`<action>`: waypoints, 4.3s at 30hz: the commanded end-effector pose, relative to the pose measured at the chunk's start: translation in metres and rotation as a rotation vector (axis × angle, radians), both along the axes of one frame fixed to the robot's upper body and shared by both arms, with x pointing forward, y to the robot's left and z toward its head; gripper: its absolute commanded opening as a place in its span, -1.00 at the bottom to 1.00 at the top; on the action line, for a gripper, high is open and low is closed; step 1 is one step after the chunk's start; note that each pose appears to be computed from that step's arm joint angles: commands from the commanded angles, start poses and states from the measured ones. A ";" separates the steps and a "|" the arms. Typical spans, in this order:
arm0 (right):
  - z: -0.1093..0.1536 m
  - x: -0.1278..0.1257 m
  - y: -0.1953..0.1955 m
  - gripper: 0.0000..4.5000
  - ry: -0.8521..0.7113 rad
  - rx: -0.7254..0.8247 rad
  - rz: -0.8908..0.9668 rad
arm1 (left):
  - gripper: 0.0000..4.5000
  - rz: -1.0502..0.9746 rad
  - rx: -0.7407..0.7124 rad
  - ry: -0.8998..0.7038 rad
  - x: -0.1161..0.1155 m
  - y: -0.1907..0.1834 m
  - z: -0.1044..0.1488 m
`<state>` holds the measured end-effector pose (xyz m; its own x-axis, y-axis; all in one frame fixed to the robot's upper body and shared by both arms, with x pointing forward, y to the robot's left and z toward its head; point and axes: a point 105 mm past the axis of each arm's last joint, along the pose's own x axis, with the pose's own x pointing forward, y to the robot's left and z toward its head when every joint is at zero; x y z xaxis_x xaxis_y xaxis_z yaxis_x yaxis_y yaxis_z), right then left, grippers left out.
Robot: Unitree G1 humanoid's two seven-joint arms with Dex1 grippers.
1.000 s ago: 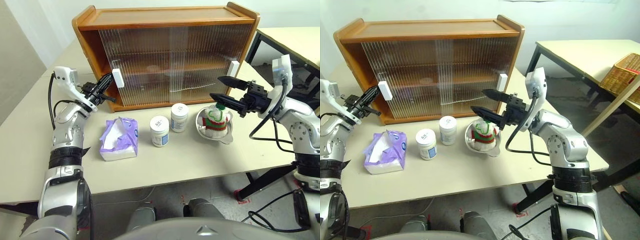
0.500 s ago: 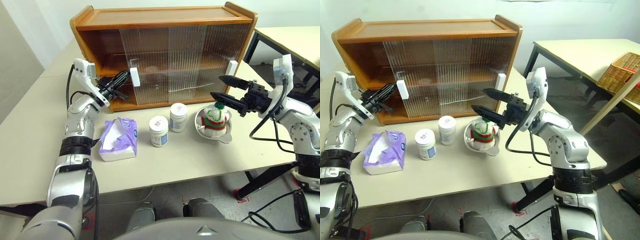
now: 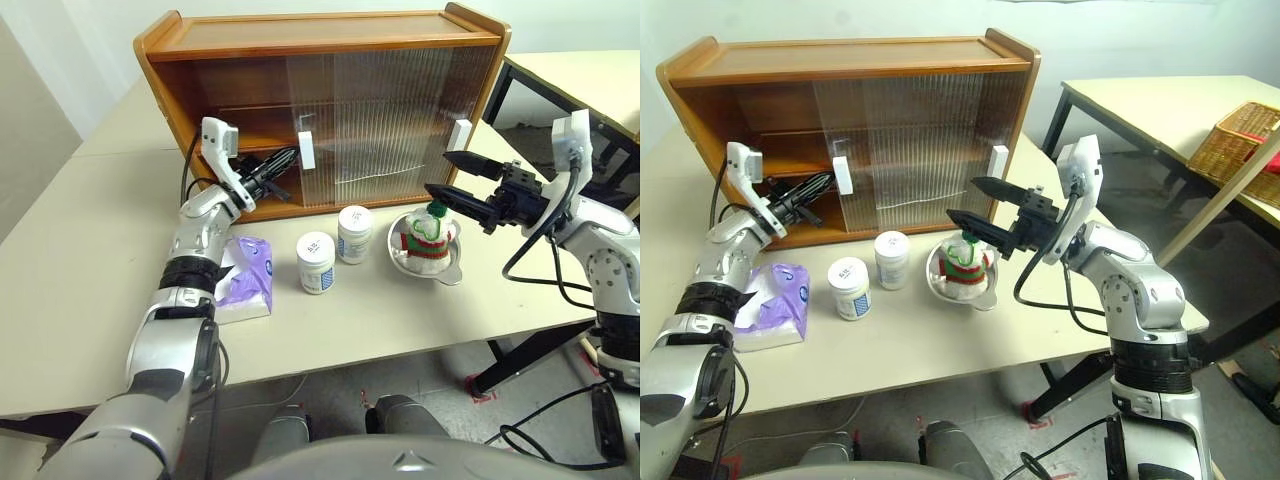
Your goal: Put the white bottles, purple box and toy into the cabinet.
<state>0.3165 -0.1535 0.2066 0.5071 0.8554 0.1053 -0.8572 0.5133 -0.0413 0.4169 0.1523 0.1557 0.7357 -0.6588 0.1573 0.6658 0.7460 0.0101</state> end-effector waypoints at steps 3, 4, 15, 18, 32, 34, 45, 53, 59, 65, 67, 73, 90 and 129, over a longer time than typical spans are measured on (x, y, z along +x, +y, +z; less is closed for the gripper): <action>0.003 -0.003 -0.001 1.00 -0.008 -0.001 -0.005 | -0.98 -0.035 0.025 -0.009 0.004 -0.014 0.001; 0.003 -0.004 -0.001 1.00 -0.008 -0.001 -0.007 | -0.98 -0.040 0.024 -0.009 0.004 -0.016 0.001; 0.002 -0.003 -0.001 1.00 -0.002 0.001 -0.014 | -0.98 -0.021 -0.006 -0.036 0.006 -0.009 0.013; 0.002 -0.002 -0.001 1.00 -0.001 0.001 -0.010 | -0.98 0.002 -0.025 -0.056 0.005 -0.001 0.020; 0.000 0.006 0.008 1.00 0.010 0.002 0.043 | -0.90 0.113 -0.034 -0.092 -0.030 0.045 0.034; 0.000 0.007 0.008 1.00 0.011 0.000 0.049 | -0.69 0.129 -0.032 -0.089 -0.037 0.052 0.036; -0.002 0.014 0.011 1.00 0.016 -0.005 0.081 | 0.99 0.146 0.011 0.018 -0.100 0.101 0.017; -0.004 0.016 0.015 1.00 0.016 -0.004 0.103 | 0.99 0.092 0.027 0.129 -0.150 0.115 0.001; -0.005 0.019 0.017 1.00 0.019 -0.002 0.114 | 0.99 0.080 0.029 0.175 -0.178 0.126 -0.006; -0.005 0.020 0.020 1.00 0.020 -0.001 0.128 | 0.99 0.054 0.065 0.223 -0.196 0.126 -0.024; -0.005 0.021 0.021 1.00 0.021 -0.002 0.131 | 0.99 0.039 0.093 0.251 -0.203 0.124 -0.036; -0.002 0.022 0.020 1.00 0.016 -0.007 0.132 | 0.99 0.041 0.148 0.252 -0.203 0.117 -0.059; 0.002 0.020 0.017 1.00 0.009 -0.013 0.119 | 0.99 0.069 0.241 0.240 -0.190 0.111 -0.090; 0.007 0.021 0.018 1.00 -0.019 -0.006 0.108 | 0.59 0.114 0.197 0.277 -0.187 0.128 -0.114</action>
